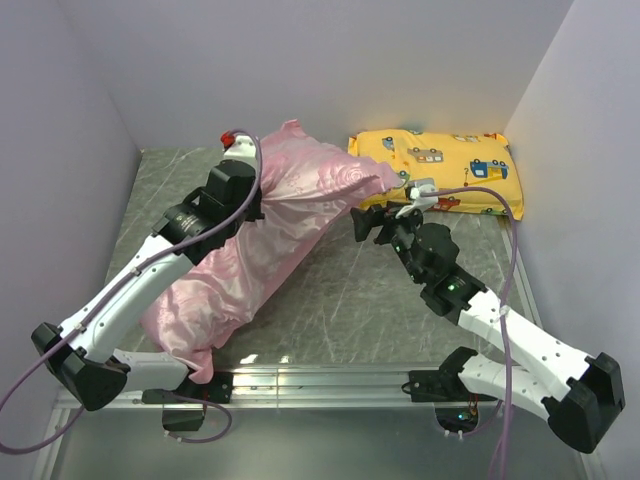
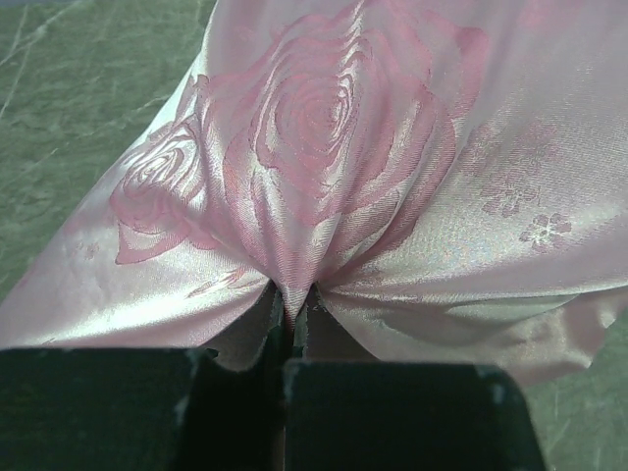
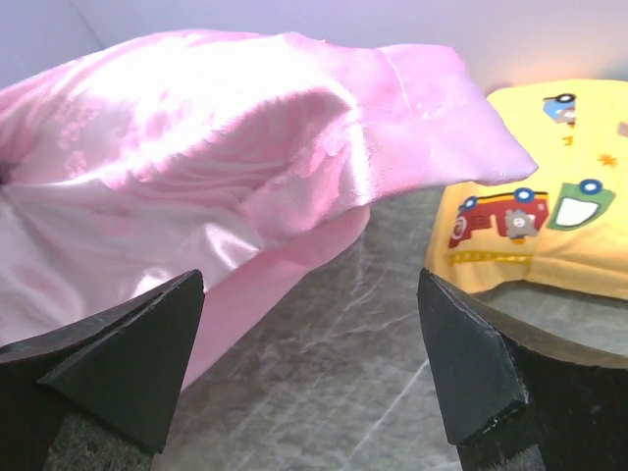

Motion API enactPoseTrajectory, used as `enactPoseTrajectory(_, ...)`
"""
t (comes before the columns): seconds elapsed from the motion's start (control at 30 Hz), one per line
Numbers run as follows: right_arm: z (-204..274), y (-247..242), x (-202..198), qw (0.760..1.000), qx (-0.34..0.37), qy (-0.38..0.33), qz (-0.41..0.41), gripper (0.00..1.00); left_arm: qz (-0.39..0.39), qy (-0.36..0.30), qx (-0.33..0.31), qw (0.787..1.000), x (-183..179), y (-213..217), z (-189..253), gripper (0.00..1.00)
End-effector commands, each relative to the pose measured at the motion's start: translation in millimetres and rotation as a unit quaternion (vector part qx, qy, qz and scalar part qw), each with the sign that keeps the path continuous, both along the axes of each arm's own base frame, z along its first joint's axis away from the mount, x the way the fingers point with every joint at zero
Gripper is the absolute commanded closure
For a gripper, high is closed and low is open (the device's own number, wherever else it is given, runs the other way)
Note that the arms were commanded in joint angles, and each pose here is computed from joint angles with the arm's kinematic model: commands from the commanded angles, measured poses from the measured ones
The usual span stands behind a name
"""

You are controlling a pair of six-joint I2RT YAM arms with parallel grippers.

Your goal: Remove the pillowcase from the pillow

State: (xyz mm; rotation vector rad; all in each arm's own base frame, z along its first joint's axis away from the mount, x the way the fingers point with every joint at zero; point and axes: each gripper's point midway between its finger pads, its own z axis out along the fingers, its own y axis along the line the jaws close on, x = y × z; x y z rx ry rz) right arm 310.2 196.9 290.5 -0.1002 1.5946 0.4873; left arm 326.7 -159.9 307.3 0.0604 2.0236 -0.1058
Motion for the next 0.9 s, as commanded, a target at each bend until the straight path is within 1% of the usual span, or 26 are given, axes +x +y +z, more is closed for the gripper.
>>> enactPoseTrajectory(0.0, 8.7, -4.8, 4.4, 0.999, -0.009, -0.038, -0.02, 0.04, -0.026, -0.088, -0.07, 0.993, -11.5, -3.8, 67.6, 1.0)
enactPoseTrajectory(0.1, 10.6, -12.5, 10.5, 0.997, -0.012, -0.057, -0.048, 0.04, -0.042, -0.079, -0.068, 0.994, -19.2, -7.0, 64.9, 1.0)
enactPoseTrajectory(0.2, 23.4, -10.6, 17.8, 0.995, -0.019, -0.082, -0.055, 0.02, -0.054, -0.069, -0.066, 0.994, -26.0, -9.9, 58.1, 0.99)
enactPoseTrajectory(0.3, 36.8, -5.4, 23.0, 0.994, -0.018, -0.099, -0.052, 0.02, -0.06, -0.056, -0.059, 0.995, -32.8, -11.3, 49.6, 0.99)
enactPoseTrajectory(0.4, 49.9, 1.6, 19.9, 0.992, -0.003, -0.119, -0.032, 0.02, -0.066, -0.053, -0.06, 0.995, -39.4, -12.0, 47.5, 0.99)
enactPoseTrajectory(0.43, 49.9, 7.2, 19.2, 0.993, -0.004, -0.12, -0.018, 0.05, -0.071, -0.054, -0.062, 0.994, -41.6, -13.4, 48.5, 0.99)
enactPoseTrajectory(0.5, 57.2, 15.0, 16.5, 0.992, -0.004, -0.125, 0.002, 0.15, -0.078, -0.061, -0.067, 0.993, -46.4, -15.8, 55.9, 0.99)
enactPoseTrajectory(0.53, 56.4, 17.9, 14.5, 0.992, -0.007, -0.122, 0.011, 0.4, -0.079, -0.065, -0.066, 0.993, -46.6, -15.6, 59.3, 1.0)
enactPoseTrajectory(0.57, 62.2, 21.9, 10.0, 0.992, -0.004, -0.126, 0.025, 0.58, -0.079, -0.069, -0.065, 0.992, -46.6, -15.7, 62.8, 0.99)
enactPoseTrajectory(0.6, 65.2, 28.2, 3.0, 0.991, -0.003, -0.127, 0.036, 0.73, -0.08, -0.078, -0.067, 0.991, -46.9, -15.3, 71.5, 0.99)
enactPoseTrajectory(0.63, 65.7, 29.0, -3.9, 0.992, -0.011, -0.122, 0.039, 0.96, -0.078, -0.083, -0.067, 0.991, -46.7, -14.3, 76.1, 0.99)
enactPoseTrajectory(0.67, 73.8, 23.7, -6.2, 0.992, -0.016, -0.124, 0.02, 1.0, -0.074, -0.088, -0.066, 0.991, -44.8, -13.7, 80.1, 1.0)
enactPoseTrajectory(0.73, 77.2, 27.9, -23.7, 0.992, -0.038, -0.121, 0.029, 1.0, -0.068, -0.108, -0.068, 0.989, -42.3, -10.4, 97.5, 0.99)
enactPoseTrajectory(0.77, 87.7, 28.2, -31.1, 0.991, -0.032, -0.123, 0.034, 1.0, -0.054, -0.12, -0.067, 0.989, -38.3, -6.8, 107.5, 1.0)
enactPoseTrajectory(0.8, 97.4, 26.6, -41.7, 0.991, -0.022, -0.126, 0.047, 1.0, -0.046, -0.128, -0.06, 0.989, -35.6, -4.0, 113.9, 1.0)
enactPoseTrajectory(0.83, 91.7, 31.8, -52.6, 0.991, -0.034, -0.109, 0.072, 1.0, -0.032, -0.137, -0.056, 0.989, -32.0, 0.2, 120.8, 1.0)
enactPoseTrajectory(0.87, 105.5, 32.8, -62.7, 0.99, -0.013, -0.11, 0.088, 1.0, -0.012, -0.154, -0.057, 0.986, -24.4, 2.6, 135.7, 1.0)
